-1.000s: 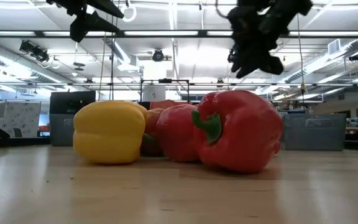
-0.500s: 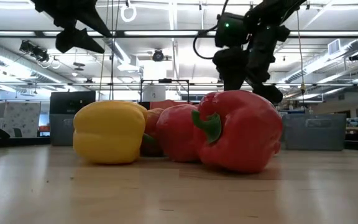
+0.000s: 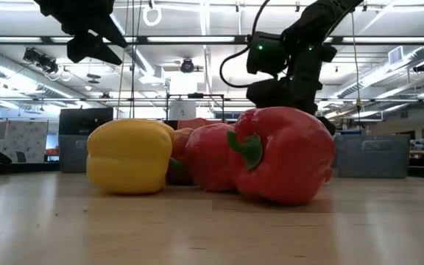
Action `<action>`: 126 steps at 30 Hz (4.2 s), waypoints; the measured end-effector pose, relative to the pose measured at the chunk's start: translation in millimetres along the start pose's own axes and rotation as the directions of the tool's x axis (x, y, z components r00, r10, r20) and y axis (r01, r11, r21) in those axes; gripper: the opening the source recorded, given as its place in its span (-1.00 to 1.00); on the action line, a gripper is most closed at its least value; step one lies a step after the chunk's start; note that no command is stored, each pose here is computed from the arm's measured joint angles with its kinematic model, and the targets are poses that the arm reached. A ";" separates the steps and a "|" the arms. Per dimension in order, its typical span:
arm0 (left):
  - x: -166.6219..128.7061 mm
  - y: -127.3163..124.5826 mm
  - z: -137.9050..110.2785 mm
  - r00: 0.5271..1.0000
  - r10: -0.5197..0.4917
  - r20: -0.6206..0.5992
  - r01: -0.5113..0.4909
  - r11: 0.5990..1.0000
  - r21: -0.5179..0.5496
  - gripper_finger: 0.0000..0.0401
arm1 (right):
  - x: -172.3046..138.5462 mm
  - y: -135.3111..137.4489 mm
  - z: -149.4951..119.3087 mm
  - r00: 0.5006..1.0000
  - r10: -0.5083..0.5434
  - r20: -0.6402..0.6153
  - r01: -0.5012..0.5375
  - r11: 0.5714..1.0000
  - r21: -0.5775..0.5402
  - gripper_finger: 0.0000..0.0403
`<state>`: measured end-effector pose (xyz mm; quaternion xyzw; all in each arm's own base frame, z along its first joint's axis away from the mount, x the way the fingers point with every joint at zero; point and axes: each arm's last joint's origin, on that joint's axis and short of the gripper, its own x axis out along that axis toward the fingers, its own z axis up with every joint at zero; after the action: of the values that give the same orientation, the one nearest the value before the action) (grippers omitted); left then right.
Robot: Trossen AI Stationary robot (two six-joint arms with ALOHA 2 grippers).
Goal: Sort produce into baskets
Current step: Put the red bell pepper into the right black bin
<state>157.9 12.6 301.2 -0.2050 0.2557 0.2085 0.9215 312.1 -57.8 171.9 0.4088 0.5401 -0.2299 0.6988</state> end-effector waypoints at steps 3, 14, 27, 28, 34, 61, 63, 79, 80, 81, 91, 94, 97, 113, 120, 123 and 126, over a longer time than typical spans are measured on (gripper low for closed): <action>0.0 0.0 0.0 1.000 0.000 0.000 0.000 1.000 -0.004 0.28 | -11.5 -2.3 2.3 0.999 0.024 0.022 -0.024 1.000 0.015 0.21; 0.0 -1.1 -0.6 0.999 -0.037 -0.020 0.036 0.999 -0.011 0.28 | -109.4 -47.7 3.6 0.956 -0.039 0.291 -0.002 0.990 0.139 0.21; 0.0 -0.4 -0.2 1.000 -0.011 -0.006 0.011 1.000 -0.027 0.28 | -126.7 -120.0 -20.2 0.917 -0.383 0.112 0.319 0.872 0.371 0.40; 0.0 -0.3 -0.1 1.000 -0.010 -0.005 0.010 1.000 -0.027 0.28 | -122.4 -121.9 -20.7 0.918 -0.384 0.099 0.326 0.873 0.362 0.43; 0.0 0.0 0.1 1.000 0.005 0.004 -0.005 0.999 -0.048 0.28 | -107.2 -128.5 -19.7 0.925 -0.369 0.088 0.325 0.891 0.317 0.59; 24.4 -11.2 4.0 1.000 0.009 0.009 -0.010 0.988 0.152 0.28 | -78.8 9.8 -71.1 0.958 0.203 0.200 0.080 0.479 -0.874 0.82; 32.0 -13.4 2.7 1.000 0.001 -0.020 0.002 0.989 0.149 0.28 | -68.1 12.6 -76.1 0.969 0.180 0.172 0.069 0.473 -0.878 0.82; 70.7 -35.7 -16.7 0.981 -0.042 -0.190 0.069 0.989 0.134 0.28 | 15.7 24.5 -72.9 0.997 0.024 0.080 0.059 0.475 -0.878 0.82; 71.4 -36.7 -16.1 0.982 -0.047 -0.182 0.072 0.989 0.130 0.28 | 18.8 24.1 -73.0 0.997 0.019 0.070 0.052 0.475 -0.878 0.82; 71.8 -37.1 -16.3 0.982 -0.047 -0.181 0.071 0.989 0.128 0.28 | 21.3 23.9 -72.8 0.998 0.014 0.066 0.051 0.479 -0.876 0.81; 71.3 -37.4 -17.5 0.981 -0.044 -0.189 0.056 0.997 0.057 0.28 | -13.3 25.1 -67.4 0.980 0.104 0.170 0.071 0.614 -0.786 0.20; 71.3 -37.4 -17.4 0.981 -0.044 -0.188 0.057 0.997 0.061 0.28 | -37.2 18.9 -60.2 0.951 0.106 0.291 0.146 0.676 -0.722 0.20; 71.8 -37.5 -17.5 0.981 -0.044 -0.189 0.056 0.996 0.063 0.28 | -59.3 4.7 -52.0 0.903 0.024 0.430 0.262 0.763 -0.592 0.20; 71.4 -39.1 -18.6 0.969 -0.099 -0.226 0.099 0.995 -0.013 0.28 | -99.0 -106.9 -10.0 0.755 -0.531 0.386 0.529 0.840 0.121 0.33; 71.4 -40.1 -18.3 0.965 -0.124 -0.232 0.114 0.992 -0.056 0.28 | -85.7 -134.0 -1.8 0.817 -0.511 0.267 0.486 0.860 0.157 0.44; 71.4 -40.9 -17.7 0.964 -0.136 -0.229 0.125 0.990 -0.060 0.28 | -84.6 -142.4 -1.5 0.847 -0.478 0.234 0.445 0.877 0.179 0.58; 71.6 -41.3 -17.1 0.965 -0.140 -0.222 0.130 0.990 -0.056 0.28 | -85.9 -147.2 -0.6 0.869 -0.443 0.220 0.412 0.894 0.176 0.76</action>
<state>227.5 -10.0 259.1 -0.2631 0.3396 0.1259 0.8942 172.7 -150.1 205.2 0.2884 0.5076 -0.4625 0.6672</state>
